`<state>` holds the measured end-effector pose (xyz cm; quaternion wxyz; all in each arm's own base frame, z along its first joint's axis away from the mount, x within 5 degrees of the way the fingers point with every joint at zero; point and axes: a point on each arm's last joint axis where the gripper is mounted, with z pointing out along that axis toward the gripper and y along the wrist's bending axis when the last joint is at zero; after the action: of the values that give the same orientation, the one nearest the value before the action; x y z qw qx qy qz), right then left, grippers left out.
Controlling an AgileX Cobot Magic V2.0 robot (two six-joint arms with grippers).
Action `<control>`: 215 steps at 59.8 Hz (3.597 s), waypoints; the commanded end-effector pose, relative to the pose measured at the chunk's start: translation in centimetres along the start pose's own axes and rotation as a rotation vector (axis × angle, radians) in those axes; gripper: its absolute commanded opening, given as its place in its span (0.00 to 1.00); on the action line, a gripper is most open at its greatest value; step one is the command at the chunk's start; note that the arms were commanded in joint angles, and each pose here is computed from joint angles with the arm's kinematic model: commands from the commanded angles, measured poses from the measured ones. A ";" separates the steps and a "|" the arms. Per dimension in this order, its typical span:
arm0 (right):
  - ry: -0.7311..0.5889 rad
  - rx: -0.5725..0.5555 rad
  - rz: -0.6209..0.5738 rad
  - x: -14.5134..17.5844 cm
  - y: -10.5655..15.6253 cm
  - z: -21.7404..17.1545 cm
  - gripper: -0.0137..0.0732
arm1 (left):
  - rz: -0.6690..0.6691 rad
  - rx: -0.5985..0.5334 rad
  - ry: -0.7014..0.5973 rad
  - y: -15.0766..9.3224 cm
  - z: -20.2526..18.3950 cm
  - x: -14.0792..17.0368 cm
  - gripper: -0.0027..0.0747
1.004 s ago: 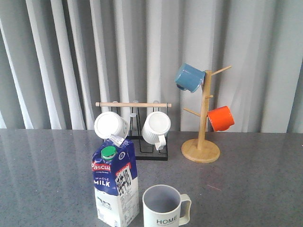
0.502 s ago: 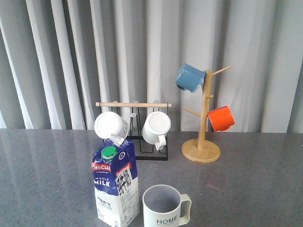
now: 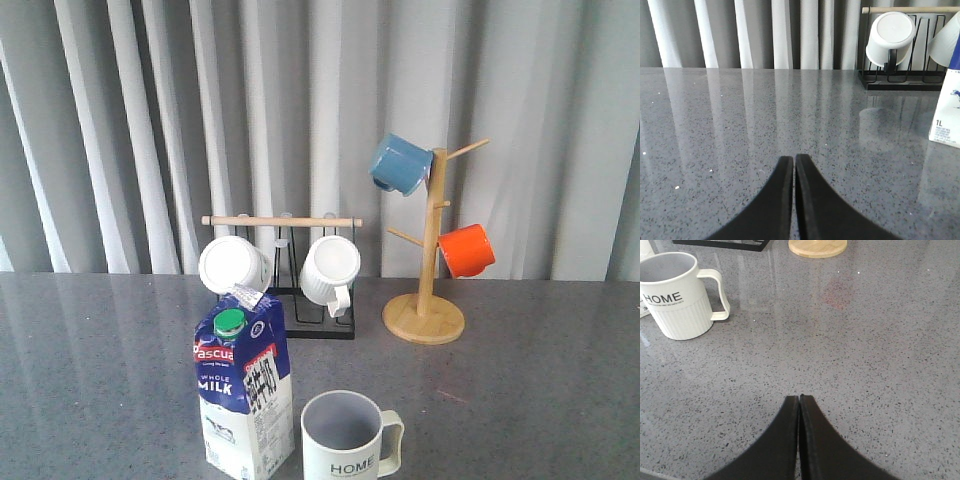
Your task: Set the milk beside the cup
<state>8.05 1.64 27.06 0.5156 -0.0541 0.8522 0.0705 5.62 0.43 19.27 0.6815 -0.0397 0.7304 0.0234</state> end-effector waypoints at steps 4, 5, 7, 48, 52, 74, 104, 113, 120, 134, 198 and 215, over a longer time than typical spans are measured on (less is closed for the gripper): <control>-0.084 -0.007 -0.011 -1.3 0.1 -0.3 0.15 | -0.005 -0.012 -0.140 0.1 -0.3 -1.7 0.03; -0.084 -0.007 -0.011 -1.3 0.1 -0.3 0.15 | -0.005 -0.012 -0.140 0.1 -0.3 -1.7 0.03; -0.084 -0.007 -0.011 -1.3 0.1 -0.3 0.15 | -0.005 -0.012 -0.139 0.1 -0.3 -1.7 0.03; -0.084 -0.007 -0.011 -1.3 0.1 -0.3 0.15 | -0.005 -0.011 -0.132 0.1 -0.3 -1.6 0.03; -0.084 -0.007 -0.011 -1.3 0.1 -0.3 0.15 | -0.005 -0.011 -0.132 0.1 -0.3 -1.6 0.03; -0.075 0.118 -0.063 0.5 -1.1 0.1 0.15 | -0.006 -0.011 -0.132 0.1 -0.3 -1.6 0.03; -0.577 0.259 0.014 7.0 -2.2 0.7 0.15 | -0.005 -0.011 -0.132 0.1 -0.3 -1.6 0.03; -0.630 0.327 0.014 6.8 -2.4 0.2 0.15 | -0.005 -0.011 -0.132 0.1 -0.3 -1.6 0.03; -0.629 0.335 0.017 6.8 -2.4 0.2 0.15 | -0.005 -0.011 -0.132 0.1 -0.3 -1.6 0.03; -0.621 0.298 0.010 6.9 -2.3 0.3 0.15 | -0.005 -0.011 -0.132 0.1 -0.3 -1.6 0.03; -0.606 0.302 0.012 6.9 -2.3 0.3 0.15 | -0.005 -0.011 -0.132 0.1 -0.3 -1.6 0.03; -0.606 0.302 0.012 6.9 -2.3 0.3 0.15 | -0.005 -0.011 -0.132 0.1 -0.3 -1.6 0.03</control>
<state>5.60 -0.84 20.26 0.7239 0.0619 0.6859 -0.0404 5.63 0.46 19.49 0.6904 -0.0400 0.7219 0.0253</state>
